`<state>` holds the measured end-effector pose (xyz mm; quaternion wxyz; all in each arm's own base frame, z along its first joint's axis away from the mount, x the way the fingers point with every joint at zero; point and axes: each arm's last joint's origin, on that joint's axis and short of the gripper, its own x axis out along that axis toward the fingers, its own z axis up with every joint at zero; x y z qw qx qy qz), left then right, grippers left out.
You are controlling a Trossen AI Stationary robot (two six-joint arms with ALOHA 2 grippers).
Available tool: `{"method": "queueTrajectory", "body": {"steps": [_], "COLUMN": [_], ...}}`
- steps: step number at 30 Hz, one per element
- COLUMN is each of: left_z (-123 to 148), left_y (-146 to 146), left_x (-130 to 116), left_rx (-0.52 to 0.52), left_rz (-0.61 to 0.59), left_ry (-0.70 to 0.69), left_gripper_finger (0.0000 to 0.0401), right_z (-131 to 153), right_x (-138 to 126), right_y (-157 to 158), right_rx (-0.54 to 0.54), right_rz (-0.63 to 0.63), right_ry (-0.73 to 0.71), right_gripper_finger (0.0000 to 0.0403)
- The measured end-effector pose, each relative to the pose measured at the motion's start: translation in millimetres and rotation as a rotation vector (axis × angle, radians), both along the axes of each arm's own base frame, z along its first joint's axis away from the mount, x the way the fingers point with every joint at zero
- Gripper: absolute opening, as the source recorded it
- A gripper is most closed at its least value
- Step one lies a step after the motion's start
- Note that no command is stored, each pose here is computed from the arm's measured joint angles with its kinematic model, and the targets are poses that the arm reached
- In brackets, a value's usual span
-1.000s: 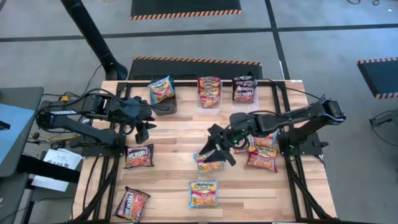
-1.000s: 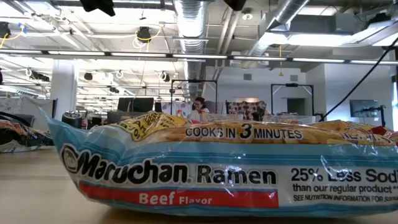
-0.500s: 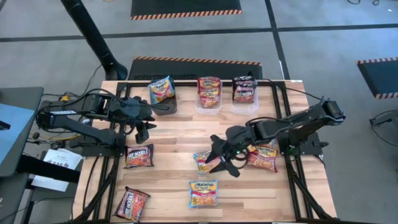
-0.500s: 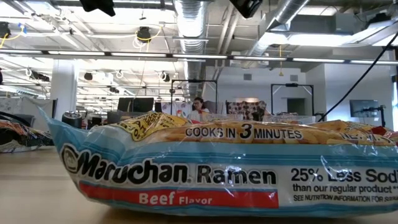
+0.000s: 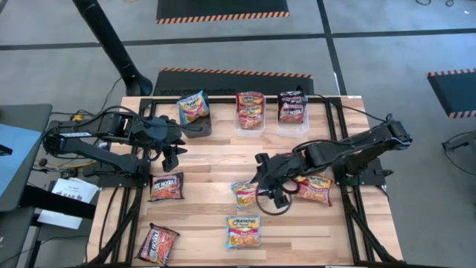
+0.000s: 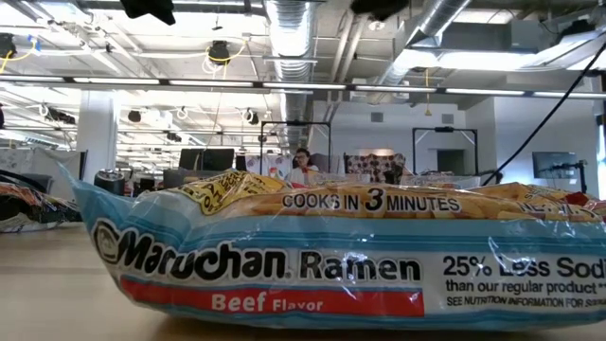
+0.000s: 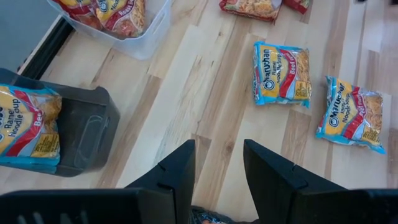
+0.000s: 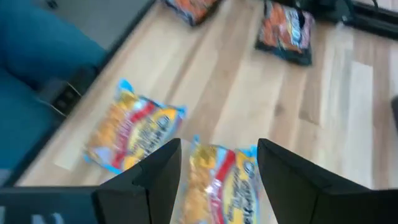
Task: Sort Maruchan noodles
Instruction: Put the blue noodle pack into the black bin
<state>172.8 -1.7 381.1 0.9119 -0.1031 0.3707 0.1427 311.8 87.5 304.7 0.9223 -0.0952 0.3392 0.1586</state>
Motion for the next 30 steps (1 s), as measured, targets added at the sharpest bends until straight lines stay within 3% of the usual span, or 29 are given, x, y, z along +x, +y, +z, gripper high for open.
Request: {"method": "queueTrajectory", "body": {"steps": [7, 16, 30], "left_z": [0, -4, -30], "left_y": [0, 0, -2], "left_x": [0, 4, 31], "left_rx": [0.0, 0.002, -0.005], "left_rz": [0.0, 0.001, -0.015], "left_ry": [0.002, 0.035, 0.241], "left_gripper_finger": [0.0122, 0.0122, 0.0122], "right_z": [-33, -80, -120], "right_x": [9, 33, 48], "right_y": [0, 7, 3], "right_rx": [-0.1, -0.137, -0.175], "right_rz": [0.006, 0.021, 0.017], "right_ry": [0.16, 0.278, 0.399], "right_gripper_finger": [0.0235, 0.0235, 0.0235]}}
